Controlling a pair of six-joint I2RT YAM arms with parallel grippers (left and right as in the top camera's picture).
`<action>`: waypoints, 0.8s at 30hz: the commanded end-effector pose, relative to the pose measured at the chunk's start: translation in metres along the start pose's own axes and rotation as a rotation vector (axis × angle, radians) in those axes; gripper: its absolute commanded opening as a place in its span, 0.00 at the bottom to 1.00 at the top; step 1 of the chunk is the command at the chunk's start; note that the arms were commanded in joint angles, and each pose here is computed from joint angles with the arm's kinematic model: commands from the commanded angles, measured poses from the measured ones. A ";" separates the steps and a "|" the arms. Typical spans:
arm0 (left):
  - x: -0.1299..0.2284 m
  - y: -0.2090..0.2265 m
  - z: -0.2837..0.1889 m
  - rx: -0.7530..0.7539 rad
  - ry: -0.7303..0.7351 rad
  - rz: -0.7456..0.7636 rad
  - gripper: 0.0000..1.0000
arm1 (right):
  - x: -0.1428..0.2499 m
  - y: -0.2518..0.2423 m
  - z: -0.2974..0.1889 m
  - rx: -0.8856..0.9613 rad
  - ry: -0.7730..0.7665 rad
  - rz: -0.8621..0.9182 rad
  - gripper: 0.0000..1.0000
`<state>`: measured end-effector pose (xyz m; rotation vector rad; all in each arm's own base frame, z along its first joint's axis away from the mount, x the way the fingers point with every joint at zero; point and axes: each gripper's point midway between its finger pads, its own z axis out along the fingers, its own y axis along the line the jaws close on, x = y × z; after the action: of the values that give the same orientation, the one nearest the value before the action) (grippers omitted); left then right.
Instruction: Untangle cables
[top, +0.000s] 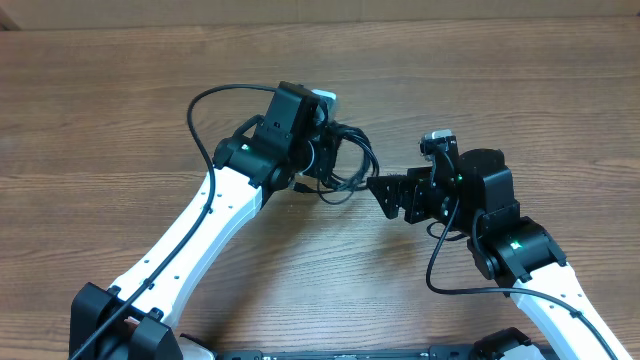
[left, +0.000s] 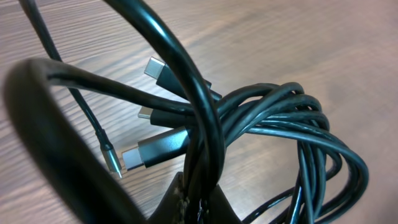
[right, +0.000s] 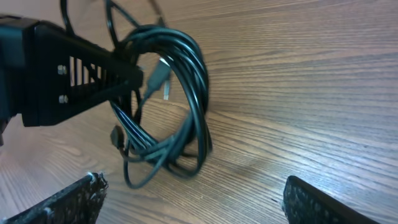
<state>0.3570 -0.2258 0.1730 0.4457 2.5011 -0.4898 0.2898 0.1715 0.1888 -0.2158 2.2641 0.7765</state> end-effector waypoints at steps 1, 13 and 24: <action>0.006 -0.030 0.001 0.170 0.020 0.155 0.04 | -0.009 0.009 -0.005 -0.031 -0.024 -0.035 0.87; 0.005 -0.043 -0.002 0.244 0.029 0.047 0.04 | -0.009 0.009 -0.005 -0.031 -0.024 -0.035 0.70; 0.005 -0.043 -0.002 0.244 0.032 0.026 0.04 | -0.010 0.009 -0.005 -0.031 -0.025 -0.035 0.35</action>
<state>0.3383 -0.2562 0.1841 0.5936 2.4578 -0.7434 0.2877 0.1746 0.1899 -0.2502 2.2569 0.7917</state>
